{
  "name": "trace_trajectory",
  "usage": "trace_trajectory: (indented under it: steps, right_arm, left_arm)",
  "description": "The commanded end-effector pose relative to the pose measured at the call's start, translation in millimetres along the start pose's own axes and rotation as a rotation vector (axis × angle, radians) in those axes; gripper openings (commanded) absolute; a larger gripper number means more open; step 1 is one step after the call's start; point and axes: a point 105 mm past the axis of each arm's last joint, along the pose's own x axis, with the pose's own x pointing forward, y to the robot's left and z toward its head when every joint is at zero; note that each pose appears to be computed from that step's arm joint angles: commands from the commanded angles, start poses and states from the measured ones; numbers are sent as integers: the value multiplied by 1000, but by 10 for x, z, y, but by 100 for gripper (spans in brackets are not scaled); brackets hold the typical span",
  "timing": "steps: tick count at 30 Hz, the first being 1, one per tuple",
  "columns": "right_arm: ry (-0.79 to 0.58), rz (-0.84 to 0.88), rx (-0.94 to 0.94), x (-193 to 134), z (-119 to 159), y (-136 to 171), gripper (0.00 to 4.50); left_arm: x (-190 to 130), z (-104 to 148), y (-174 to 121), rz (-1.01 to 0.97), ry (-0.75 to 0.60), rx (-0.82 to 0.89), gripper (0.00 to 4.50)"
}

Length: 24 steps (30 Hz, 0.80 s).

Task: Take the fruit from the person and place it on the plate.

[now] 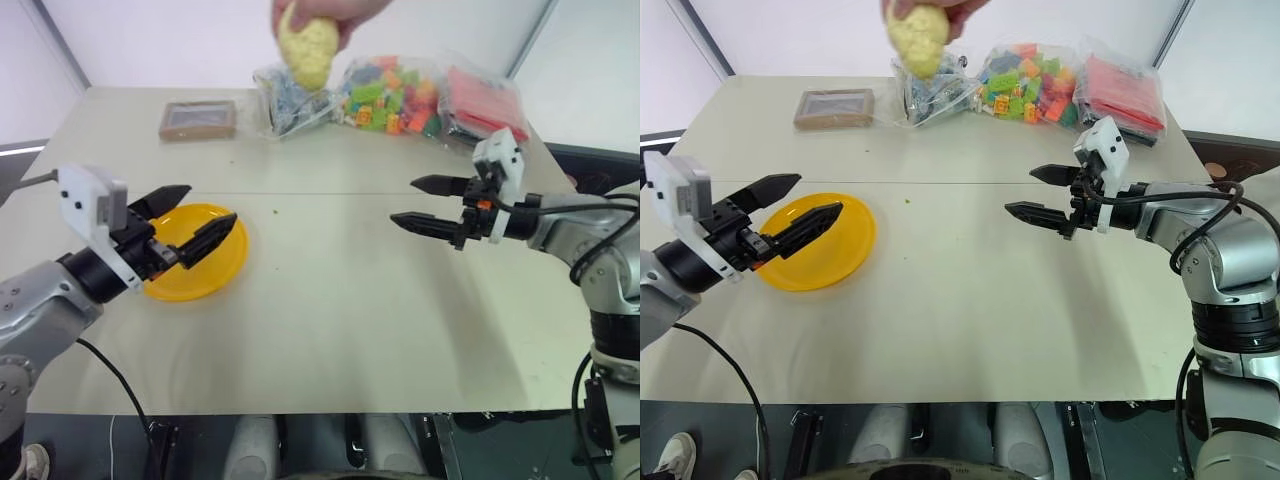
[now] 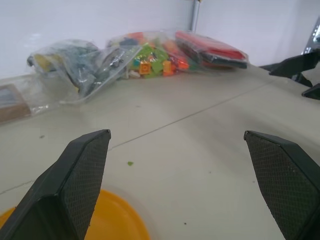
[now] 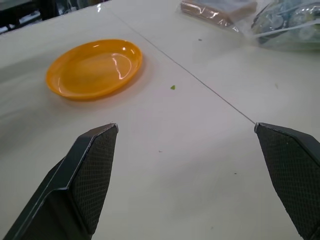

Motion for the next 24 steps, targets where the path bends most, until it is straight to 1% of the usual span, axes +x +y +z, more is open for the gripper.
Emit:
trace_trajectory:
  steps: [1, 4, 7, 10, 13, 17, 24]
  right_arm:
    - [-92, -65, -53, 55, 311, -33, 447]
    - [-166, -95, -8, 168, 486, -45, 447]
    - [-239, -70, 37, 303, 696, 43, 447]
    - [-293, -46, 72, 390, 886, 118, 447]
    - [-310, -45, 90, 460, 976, 147, 447]
    - [-314, -83, 97, 679, 1091, 120, 447]
    - [-313, -126, 114, 997, 1183, 42, 447]
  left_arm:
    - [26, 117, 0, -4, -48, 42, 450]
    - [82, 187, 5, 3, -87, 60, 450]
    - [143, 240, -51, -24, -122, 67, 450]
    - [175, 214, -72, -34, -109, 76, 450]
    - [186, 193, -73, -34, -102, 78, 450]
    - [207, 189, -78, -34, -108, 71, 450]
    - [247, 183, -102, -37, -113, 74, 450]
